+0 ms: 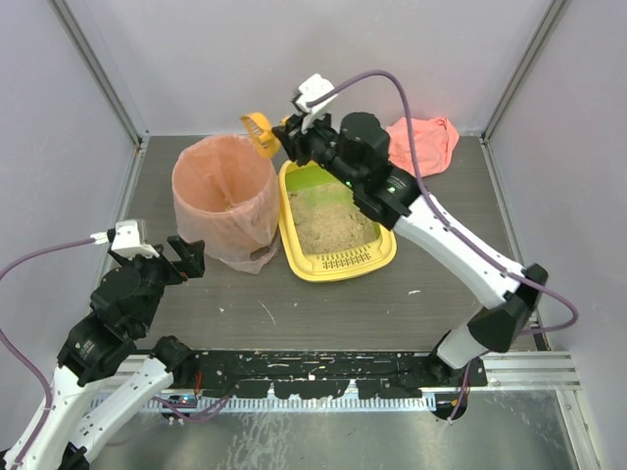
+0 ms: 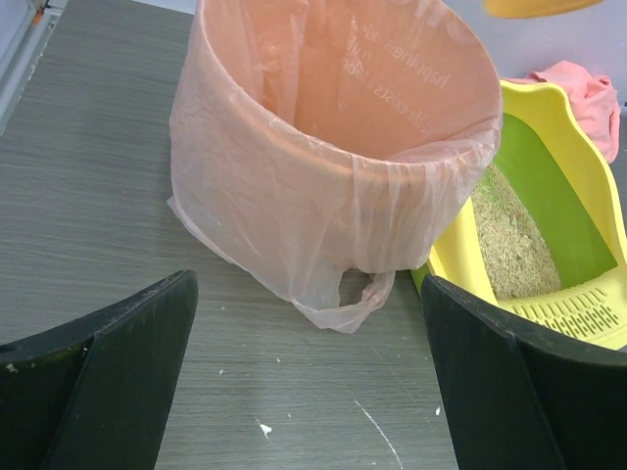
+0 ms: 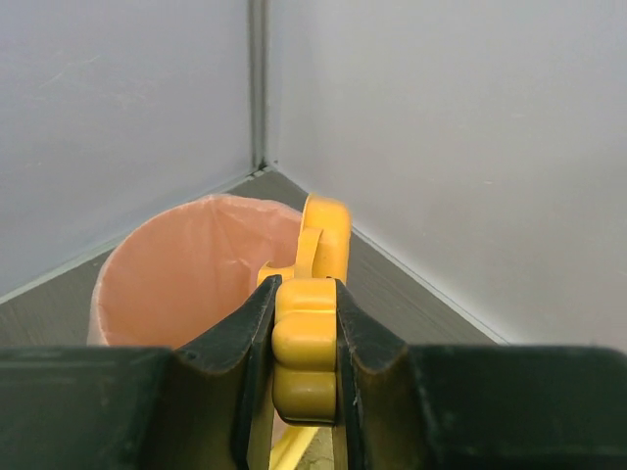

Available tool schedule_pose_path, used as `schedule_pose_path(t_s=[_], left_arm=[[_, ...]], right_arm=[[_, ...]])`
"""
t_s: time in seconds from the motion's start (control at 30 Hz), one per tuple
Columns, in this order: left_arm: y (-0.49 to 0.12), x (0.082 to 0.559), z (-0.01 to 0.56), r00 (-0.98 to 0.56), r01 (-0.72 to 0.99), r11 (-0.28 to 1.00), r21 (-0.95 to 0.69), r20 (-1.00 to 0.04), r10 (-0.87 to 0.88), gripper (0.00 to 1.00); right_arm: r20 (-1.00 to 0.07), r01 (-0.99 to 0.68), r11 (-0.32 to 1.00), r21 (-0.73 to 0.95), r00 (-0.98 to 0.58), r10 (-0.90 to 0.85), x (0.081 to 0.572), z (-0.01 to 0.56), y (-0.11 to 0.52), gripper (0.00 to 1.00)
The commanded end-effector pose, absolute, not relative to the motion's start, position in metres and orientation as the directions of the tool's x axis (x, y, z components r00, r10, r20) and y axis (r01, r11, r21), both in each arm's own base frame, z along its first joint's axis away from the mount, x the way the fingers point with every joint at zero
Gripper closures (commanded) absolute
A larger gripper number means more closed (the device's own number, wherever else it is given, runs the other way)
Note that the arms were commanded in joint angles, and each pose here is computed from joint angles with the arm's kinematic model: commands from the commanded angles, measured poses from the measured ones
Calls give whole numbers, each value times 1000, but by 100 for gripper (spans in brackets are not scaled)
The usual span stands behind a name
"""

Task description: Clean the litter box

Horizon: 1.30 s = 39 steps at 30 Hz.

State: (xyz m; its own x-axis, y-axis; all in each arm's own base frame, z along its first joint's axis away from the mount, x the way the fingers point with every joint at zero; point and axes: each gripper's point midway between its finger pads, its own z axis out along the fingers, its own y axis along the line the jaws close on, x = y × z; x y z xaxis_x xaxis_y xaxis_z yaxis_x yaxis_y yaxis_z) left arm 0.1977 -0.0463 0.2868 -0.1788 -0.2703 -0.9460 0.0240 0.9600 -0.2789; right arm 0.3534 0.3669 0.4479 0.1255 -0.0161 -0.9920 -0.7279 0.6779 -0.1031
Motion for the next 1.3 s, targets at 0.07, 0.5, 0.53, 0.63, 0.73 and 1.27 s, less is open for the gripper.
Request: schedule_pose_path(t_s=[0.07,0.5,0.53,0.63,0.73,1.27], left_arm=[[-53,204,303,-145,49,954,-297,-947,-287,2],[-71,211,298,-191,114,956,-271,-950,-246,2],[-71,211,298,-191,112,956,-271,-950,-247,2],[-69,210,299,-188,109,956,-271,-950,-248,2],[-69,210,299,-188,109,956,-271,-950,-248,2],[-69,211,294,-199,103,959,-264,-950,-240,2]], right_arm=[[-986,-399,917,-12,157,55,335,508,248,99],[-884,-318,928,-193,-355,-305,349,356,226,100],[-869,-328,921,-209,-370,-329,351,348,228,100],[-831,-322,909,-265,-402,-385,362,327,232,100],[-787,-297,894,-336,-433,-439,373,303,231,99],[-701,-281,871,-404,-516,-492,400,212,230,99]])
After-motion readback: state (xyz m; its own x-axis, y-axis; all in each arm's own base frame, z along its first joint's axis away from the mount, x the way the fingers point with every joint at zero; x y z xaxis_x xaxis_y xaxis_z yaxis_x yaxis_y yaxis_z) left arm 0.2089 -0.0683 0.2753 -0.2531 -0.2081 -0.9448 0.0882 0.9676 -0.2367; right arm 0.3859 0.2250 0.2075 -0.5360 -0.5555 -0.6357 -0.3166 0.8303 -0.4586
